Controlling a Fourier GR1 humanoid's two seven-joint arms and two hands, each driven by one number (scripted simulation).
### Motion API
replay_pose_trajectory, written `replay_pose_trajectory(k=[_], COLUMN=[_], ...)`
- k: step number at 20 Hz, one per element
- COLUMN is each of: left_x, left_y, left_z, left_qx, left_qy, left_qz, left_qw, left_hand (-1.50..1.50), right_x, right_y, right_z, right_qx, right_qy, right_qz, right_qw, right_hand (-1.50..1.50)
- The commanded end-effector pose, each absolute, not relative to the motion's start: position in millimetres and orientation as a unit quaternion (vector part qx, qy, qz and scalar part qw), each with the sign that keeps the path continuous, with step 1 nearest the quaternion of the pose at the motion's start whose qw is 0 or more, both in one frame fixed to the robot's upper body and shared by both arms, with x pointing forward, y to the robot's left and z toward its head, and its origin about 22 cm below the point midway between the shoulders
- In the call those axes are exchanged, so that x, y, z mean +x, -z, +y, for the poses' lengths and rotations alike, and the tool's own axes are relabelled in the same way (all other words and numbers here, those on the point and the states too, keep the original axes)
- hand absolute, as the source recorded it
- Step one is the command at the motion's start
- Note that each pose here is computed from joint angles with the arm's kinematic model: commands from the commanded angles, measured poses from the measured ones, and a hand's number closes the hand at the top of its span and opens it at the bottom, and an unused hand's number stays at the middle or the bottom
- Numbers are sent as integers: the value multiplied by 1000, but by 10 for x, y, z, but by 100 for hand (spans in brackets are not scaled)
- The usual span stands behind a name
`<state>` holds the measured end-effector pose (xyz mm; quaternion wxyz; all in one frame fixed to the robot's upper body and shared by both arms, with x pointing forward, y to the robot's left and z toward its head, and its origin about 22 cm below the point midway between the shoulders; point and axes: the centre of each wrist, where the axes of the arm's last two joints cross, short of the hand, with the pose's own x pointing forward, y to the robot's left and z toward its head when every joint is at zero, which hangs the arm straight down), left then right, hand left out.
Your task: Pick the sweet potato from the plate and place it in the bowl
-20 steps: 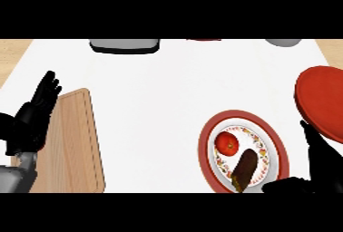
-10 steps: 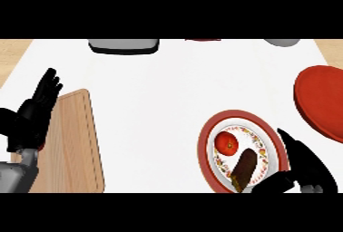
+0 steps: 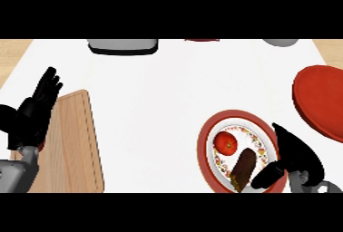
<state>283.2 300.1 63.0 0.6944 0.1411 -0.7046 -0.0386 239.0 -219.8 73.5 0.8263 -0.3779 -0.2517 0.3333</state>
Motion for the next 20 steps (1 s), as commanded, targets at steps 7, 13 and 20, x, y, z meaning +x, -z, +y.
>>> replay_pose_trajectory(k=[7, 13, 20], left_x=[2755, 2696, 2810], left_y=[-624, -665, -603], left_z=[3151, 3095, 3094], left_qx=[139, 149, 144], left_qy=[33, 31, 32], left_qz=[-702, -702, -704], left_qw=[698, 695, 694], left_hand=[0, 0, 0], right_x=[2440, 2401, 2472], right_y=[-585, -421, -255], right_z=[-1845, -1655, -1757], right_qx=[-393, -399, -406], right_qy=[-337, -339, -328], right_qz=[-131, -116, -117], right_qw=[846, 844, 845], right_hand=[-150, -150, -150])
